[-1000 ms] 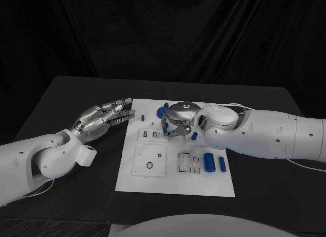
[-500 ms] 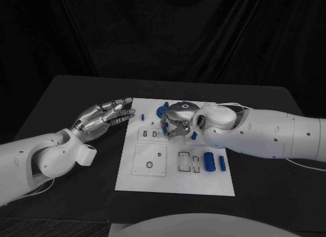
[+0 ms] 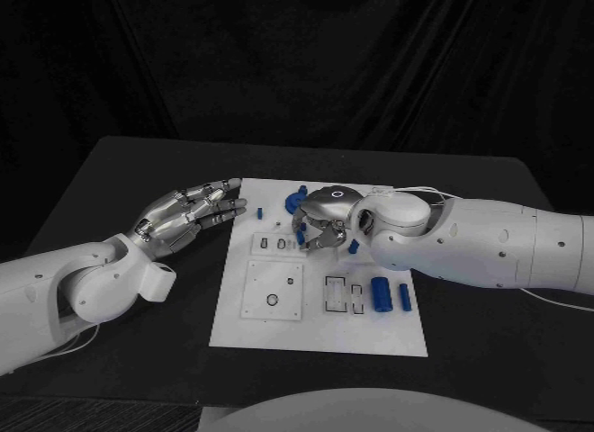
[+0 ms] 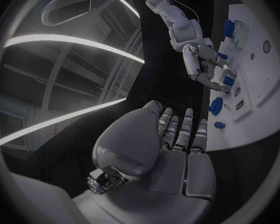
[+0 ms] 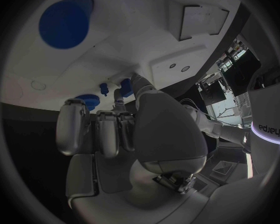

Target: Assemble the parts on the task board

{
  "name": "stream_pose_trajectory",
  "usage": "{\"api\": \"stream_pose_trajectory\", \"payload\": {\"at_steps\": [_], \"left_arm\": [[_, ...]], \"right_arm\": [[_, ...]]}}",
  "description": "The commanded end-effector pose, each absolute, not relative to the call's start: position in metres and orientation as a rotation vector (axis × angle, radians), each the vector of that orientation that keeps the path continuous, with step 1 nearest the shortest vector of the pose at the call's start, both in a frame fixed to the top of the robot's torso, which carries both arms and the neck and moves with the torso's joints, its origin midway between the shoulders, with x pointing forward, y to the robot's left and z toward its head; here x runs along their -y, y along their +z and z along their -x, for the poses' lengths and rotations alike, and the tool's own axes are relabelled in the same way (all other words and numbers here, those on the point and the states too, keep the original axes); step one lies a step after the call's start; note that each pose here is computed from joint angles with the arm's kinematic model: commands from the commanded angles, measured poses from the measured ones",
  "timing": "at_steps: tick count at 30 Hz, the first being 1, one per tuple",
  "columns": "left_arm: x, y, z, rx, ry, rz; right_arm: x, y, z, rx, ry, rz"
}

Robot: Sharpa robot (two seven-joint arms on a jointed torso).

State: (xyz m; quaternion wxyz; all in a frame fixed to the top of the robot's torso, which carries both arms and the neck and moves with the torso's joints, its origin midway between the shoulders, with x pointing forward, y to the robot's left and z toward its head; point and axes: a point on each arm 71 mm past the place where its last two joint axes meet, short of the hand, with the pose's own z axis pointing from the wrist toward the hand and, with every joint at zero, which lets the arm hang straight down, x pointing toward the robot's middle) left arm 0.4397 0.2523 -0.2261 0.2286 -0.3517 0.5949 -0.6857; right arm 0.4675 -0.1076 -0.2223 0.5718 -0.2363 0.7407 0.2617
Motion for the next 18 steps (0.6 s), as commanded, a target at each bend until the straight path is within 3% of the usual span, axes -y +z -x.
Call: {"api": "stream_pose_trajectory", "payload": {"at_steps": [1,11,18], "left_arm": [[-0.251,-0.226,-0.439,-1.635,-1.908,0.964],[-0.251,-0.225,-0.44,-1.63,-1.908,0.963],[-0.253,-0.225,-0.44,-1.608,-1.904,0.959]], "right_arm": [[0.108,-0.224,-0.467,-1.748,0.599,0.557],[0.111,-0.22,-0.467,-1.689,0.629,0.534],[0.118,-0.202,-0.462,-1.548,0.721,0.493]]}}
